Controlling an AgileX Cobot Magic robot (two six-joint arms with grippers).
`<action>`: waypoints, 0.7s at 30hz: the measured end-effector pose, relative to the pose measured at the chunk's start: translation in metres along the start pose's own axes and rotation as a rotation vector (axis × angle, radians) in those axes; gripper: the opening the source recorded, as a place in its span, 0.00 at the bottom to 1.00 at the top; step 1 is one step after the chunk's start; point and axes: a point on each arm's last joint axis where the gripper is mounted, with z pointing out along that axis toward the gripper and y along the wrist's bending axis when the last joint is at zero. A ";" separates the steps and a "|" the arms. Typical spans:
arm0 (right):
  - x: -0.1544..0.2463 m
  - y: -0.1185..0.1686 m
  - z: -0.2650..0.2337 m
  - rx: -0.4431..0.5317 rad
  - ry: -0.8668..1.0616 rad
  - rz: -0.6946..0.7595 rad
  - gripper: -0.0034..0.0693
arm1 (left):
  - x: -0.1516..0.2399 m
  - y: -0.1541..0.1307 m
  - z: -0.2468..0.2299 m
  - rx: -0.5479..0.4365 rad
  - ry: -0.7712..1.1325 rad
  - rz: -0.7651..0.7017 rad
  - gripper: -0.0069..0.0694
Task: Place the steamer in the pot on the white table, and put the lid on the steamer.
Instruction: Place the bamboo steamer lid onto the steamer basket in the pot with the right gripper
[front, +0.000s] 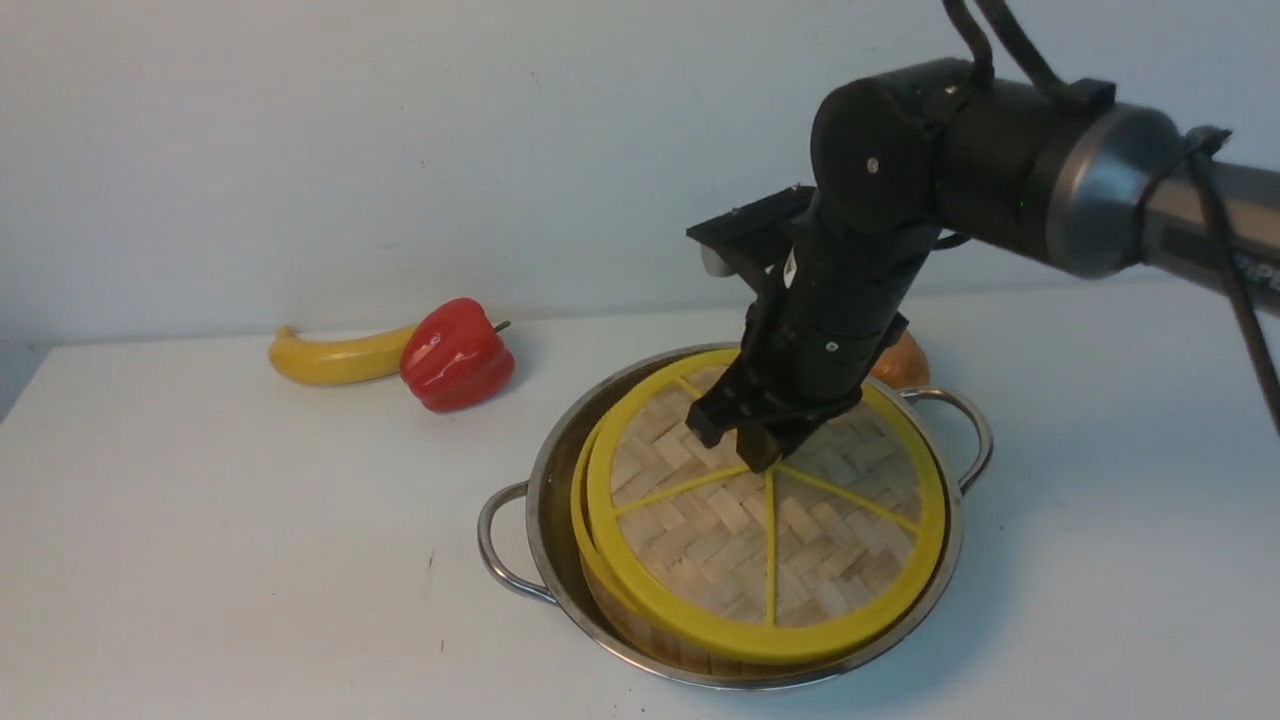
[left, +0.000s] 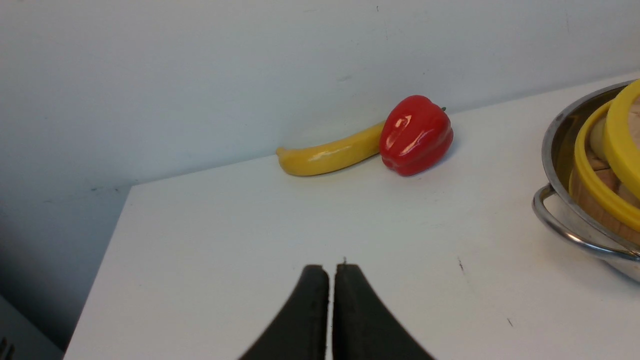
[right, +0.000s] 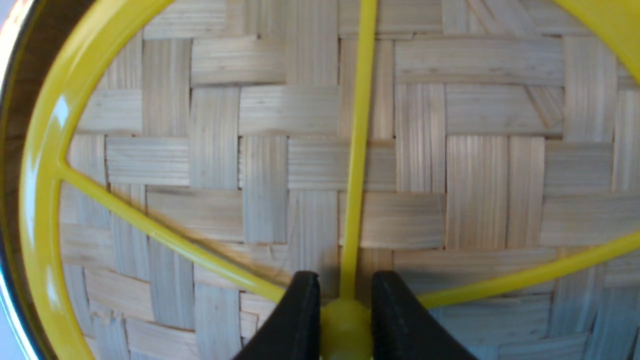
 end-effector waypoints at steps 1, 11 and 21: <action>-0.002 0.001 0.000 0.000 -0.007 -0.007 0.24 | 0.000 0.000 0.000 0.000 0.000 0.000 0.10; -0.024 0.007 0.000 0.009 -0.060 -0.045 0.24 | 0.000 0.000 0.000 0.000 0.000 0.000 0.10; -0.027 0.006 0.008 0.015 -0.057 -0.046 0.24 | 0.000 0.000 0.000 0.000 0.000 0.000 0.10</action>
